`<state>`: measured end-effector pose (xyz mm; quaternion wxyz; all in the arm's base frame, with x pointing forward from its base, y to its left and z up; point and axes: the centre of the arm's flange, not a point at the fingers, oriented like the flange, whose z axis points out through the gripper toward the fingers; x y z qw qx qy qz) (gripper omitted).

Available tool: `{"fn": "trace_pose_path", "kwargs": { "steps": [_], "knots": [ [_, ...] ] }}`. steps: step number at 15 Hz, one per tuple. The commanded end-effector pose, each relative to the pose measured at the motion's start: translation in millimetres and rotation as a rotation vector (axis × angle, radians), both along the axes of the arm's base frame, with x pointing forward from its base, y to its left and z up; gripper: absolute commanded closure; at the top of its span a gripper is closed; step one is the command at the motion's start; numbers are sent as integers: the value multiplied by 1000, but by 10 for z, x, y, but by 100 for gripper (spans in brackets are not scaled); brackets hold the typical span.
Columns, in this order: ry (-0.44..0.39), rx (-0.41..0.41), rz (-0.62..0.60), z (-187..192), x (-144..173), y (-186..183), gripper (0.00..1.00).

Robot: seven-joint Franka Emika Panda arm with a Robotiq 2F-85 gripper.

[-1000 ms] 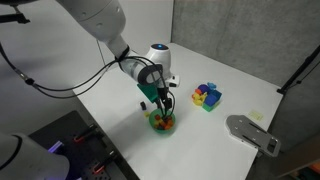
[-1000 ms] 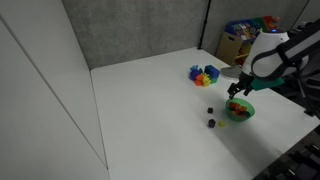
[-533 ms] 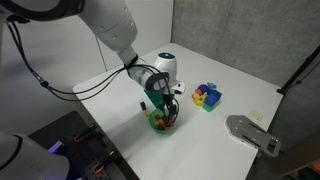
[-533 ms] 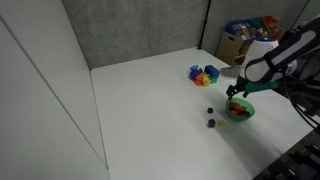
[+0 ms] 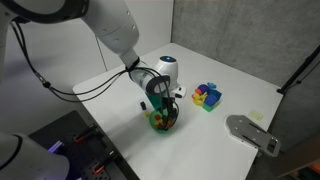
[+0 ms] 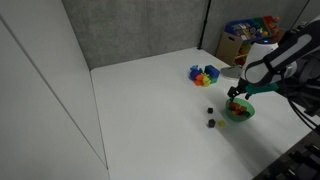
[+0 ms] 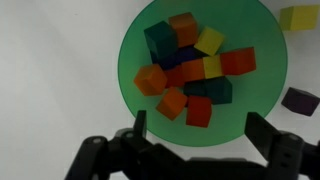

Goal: Move two orange blocks from the bowl to the table

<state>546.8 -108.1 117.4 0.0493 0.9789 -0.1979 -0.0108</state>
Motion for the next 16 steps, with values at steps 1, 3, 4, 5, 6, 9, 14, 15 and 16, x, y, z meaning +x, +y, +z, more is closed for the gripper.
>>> {"fn": "trace_pose_path", "kwargs": {
  "steps": [1, 3, 4, 5, 6, 9, 14, 15, 16],
  "knots": [
    [-3, 12, -28, -99, 33, 7, 0],
    [2, 13, -31, -171, 15, 21, 0],
    [3, 14, -30, -210, 4, 24, 0],
    [3, 16, -28, -246, -9, 26, 0],
    [0, 15, -25, -281, -23, 29, 0],
    [-19, 12, -21, -385, -55, 31, 0],
    [-18, 18, -34, -585, -143, 20, 0],
    [-18, 17, -35, -612, -159, 18, 0],
    [-21, 14, -33, -632, -171, 21, 0]
  ]
}}
